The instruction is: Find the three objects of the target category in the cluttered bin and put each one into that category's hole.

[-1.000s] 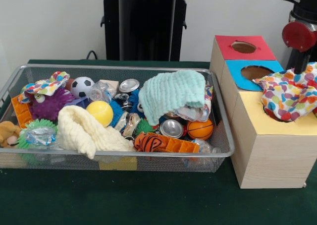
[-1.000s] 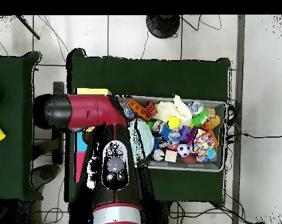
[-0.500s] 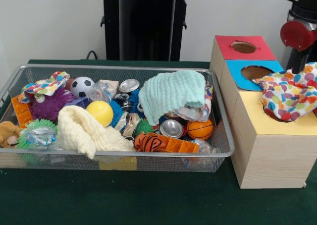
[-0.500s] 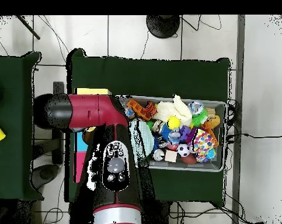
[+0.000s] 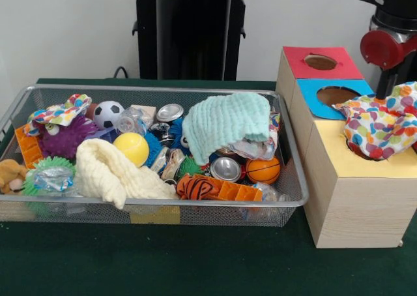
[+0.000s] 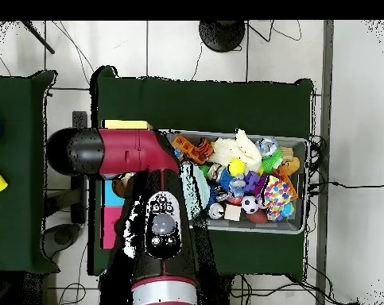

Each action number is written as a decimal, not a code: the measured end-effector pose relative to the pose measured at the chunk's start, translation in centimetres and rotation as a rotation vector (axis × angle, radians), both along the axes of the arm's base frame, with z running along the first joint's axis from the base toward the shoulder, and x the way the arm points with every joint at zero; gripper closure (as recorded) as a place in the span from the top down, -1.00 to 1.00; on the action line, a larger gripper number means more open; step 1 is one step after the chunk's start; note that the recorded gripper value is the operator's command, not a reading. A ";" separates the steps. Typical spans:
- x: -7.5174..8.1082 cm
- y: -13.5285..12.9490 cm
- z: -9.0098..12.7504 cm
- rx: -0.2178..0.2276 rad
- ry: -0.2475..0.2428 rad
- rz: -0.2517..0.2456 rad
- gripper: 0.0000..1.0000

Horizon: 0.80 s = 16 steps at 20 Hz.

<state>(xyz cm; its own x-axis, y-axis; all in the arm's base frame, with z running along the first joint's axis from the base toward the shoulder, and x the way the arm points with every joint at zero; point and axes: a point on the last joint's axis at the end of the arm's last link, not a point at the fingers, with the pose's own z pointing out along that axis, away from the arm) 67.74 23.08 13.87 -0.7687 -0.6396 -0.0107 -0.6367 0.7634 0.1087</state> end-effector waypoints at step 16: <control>-0.7 -0.7 -5.1 -0.014 0.016 -0.004 -1.00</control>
